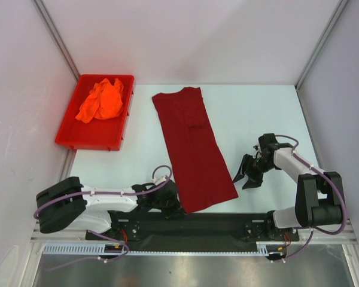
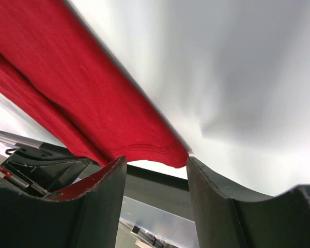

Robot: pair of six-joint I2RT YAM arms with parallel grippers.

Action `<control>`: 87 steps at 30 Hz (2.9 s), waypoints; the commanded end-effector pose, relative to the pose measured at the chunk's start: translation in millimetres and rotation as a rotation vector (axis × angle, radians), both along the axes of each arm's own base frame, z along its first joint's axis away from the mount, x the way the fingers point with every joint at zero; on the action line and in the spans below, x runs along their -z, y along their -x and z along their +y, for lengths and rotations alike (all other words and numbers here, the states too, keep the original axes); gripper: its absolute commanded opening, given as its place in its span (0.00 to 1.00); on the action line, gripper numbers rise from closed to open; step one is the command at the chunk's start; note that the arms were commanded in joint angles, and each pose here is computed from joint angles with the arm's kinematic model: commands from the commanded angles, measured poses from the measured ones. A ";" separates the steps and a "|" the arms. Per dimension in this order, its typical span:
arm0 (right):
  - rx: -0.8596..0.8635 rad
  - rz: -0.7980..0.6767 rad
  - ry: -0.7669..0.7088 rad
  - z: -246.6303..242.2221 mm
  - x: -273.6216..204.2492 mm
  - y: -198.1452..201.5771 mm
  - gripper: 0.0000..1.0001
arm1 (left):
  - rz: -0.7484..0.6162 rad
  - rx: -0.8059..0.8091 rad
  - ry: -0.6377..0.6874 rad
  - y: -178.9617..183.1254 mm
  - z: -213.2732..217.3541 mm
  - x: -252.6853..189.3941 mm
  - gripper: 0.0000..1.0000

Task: Fold and stack the t-shirts
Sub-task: Fold the tshirt

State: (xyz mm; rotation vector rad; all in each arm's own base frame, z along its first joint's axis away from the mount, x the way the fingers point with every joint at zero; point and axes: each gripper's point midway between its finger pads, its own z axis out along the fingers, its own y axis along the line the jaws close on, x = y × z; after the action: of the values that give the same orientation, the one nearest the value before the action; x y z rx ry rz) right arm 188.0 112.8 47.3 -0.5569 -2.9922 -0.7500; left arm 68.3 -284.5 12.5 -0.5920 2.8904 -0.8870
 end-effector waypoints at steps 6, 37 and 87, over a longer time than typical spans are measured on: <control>-0.020 0.055 0.024 4.4 9.5 7.4 0.57 | -0.006 -0.009 0.016 -0.1 4.9 1.5 0.00; -0.191 0.079 -0.012 48.4 25.9 55.5 0.56 | -0.058 -0.034 -0.067 4.1 49.5 -0.8 0.26; -0.203 0.073 -0.013 55.0 38.1 56.5 0.43 | -0.115 -0.065 -0.045 -10.2 41.5 -7.5 0.00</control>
State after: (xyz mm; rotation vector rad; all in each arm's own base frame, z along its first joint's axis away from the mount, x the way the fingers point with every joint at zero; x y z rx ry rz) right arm 125.0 168.9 18.1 -0.2752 -2.8723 -0.7322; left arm 72.4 -237.4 13.7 -0.6247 2.7909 -0.7964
